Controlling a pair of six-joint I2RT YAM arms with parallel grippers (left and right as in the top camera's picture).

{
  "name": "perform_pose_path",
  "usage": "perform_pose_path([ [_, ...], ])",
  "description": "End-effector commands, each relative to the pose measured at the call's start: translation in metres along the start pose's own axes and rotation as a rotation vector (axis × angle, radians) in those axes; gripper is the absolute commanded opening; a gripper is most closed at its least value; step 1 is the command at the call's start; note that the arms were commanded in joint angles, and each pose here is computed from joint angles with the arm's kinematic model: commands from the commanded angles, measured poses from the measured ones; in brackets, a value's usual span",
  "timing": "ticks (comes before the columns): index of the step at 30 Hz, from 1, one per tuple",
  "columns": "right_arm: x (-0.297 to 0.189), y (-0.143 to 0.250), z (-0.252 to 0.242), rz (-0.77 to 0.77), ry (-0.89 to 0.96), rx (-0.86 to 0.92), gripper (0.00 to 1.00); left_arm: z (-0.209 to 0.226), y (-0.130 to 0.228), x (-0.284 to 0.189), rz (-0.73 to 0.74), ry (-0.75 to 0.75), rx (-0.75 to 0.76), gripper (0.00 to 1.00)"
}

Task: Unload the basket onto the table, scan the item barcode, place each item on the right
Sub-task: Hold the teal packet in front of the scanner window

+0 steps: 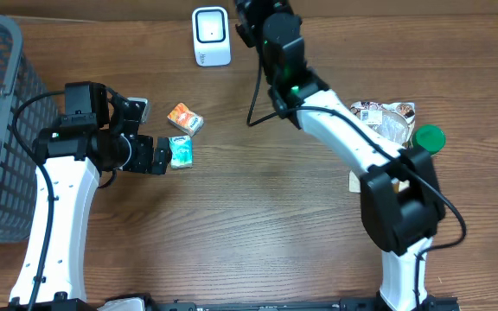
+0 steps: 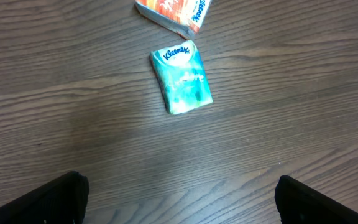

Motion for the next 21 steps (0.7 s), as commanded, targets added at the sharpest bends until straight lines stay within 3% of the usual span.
perform_pose_path([
  [1, 0.009, -0.006, 0.015, -0.044, 0.024, -0.265, 0.04, -0.001, -0.002, -0.001, -0.009, 0.012, 0.021, 1.00],
  [5, 0.029, 0.025, 0.029, -0.018, 0.032, -0.498, 0.04, -0.001, -0.002, -0.001, -0.009, 0.012, 0.021, 0.99],
  [10, 0.037, 0.046, 0.043, -0.024, 0.022, -0.592, 0.04, -0.001, -0.002, -0.001, -0.010, 0.012, 0.021, 1.00],
  [15, 0.039, 0.070, 0.062, -0.013, -0.037, -0.801, 0.04, -0.001, -0.002, -0.001, -0.010, 0.012, 0.021, 1.00],
  [21, 0.038, 0.072, 0.071, -0.025, -0.076, -0.816, 0.04, -0.001, -0.002, -0.001, -0.009, 0.011, 0.021, 1.00],
])
Point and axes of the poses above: each gripper's point midway between its finger pads, its own x axis out along the fingers, its own z axis along the line the jaws close on, y = z × x, the point moved 4 cm from there along -x, back along the fingers, and after that the axes turned 11 degrees about x, right-handed, at the moved point
